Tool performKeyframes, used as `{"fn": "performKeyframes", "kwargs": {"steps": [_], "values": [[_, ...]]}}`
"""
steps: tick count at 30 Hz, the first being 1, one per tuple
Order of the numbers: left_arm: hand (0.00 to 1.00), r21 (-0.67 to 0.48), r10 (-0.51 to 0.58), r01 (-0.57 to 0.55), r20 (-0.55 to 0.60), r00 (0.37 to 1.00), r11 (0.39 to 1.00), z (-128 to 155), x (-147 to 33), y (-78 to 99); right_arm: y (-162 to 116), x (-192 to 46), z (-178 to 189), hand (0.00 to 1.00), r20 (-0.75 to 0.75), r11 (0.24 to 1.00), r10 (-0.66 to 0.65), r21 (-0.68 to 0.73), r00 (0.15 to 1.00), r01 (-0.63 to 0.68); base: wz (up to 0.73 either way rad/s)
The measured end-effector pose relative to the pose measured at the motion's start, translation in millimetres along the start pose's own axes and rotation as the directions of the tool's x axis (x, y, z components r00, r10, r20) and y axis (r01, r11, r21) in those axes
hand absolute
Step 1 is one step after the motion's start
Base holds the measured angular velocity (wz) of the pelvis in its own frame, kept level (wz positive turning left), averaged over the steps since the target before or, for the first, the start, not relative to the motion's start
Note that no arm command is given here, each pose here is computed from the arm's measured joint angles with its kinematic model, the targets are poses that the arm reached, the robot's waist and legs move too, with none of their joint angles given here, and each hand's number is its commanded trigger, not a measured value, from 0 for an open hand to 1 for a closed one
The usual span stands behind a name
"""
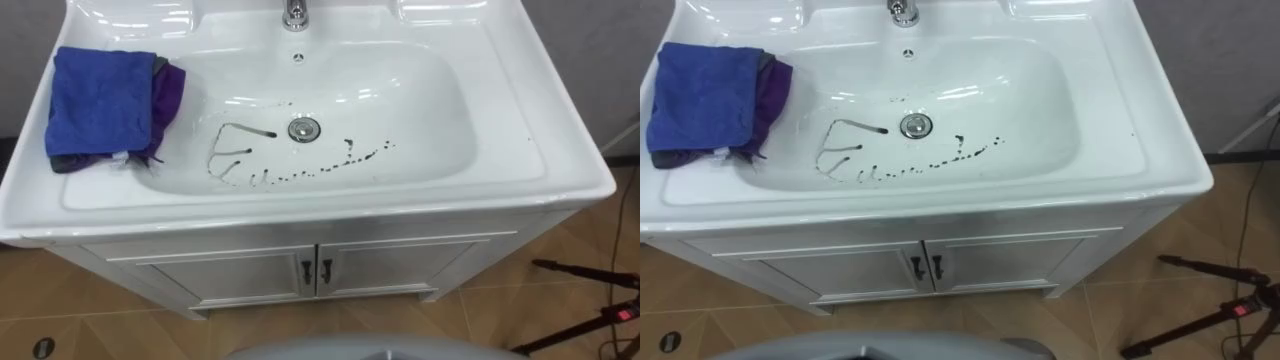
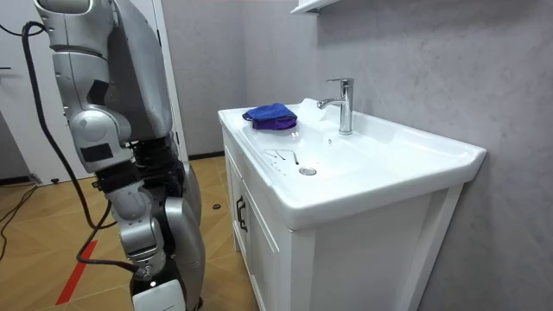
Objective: Wipe basin
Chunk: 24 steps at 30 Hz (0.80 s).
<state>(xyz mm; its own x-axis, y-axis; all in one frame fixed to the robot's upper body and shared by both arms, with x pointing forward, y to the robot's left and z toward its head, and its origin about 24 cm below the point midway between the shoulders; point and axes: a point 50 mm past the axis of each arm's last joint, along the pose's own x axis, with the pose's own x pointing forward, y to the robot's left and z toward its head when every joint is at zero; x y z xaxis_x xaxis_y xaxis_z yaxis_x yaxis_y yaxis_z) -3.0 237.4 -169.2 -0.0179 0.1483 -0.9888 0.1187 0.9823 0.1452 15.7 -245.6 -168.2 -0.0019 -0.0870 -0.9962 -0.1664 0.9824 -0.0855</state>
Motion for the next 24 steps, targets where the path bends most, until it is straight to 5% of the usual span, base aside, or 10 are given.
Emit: {"fn": "performKeyframes", "kwargs": {"steps": [24], "values": [[0.00,0.000,0.025,-0.025,-0.012,1.000,1.000,-1.1,-0.1,1.9,2.5,0.1,-1.5,0.00,-0.020,1.000,0.031,-0.001,0.999,-0.031,0.00]]}}
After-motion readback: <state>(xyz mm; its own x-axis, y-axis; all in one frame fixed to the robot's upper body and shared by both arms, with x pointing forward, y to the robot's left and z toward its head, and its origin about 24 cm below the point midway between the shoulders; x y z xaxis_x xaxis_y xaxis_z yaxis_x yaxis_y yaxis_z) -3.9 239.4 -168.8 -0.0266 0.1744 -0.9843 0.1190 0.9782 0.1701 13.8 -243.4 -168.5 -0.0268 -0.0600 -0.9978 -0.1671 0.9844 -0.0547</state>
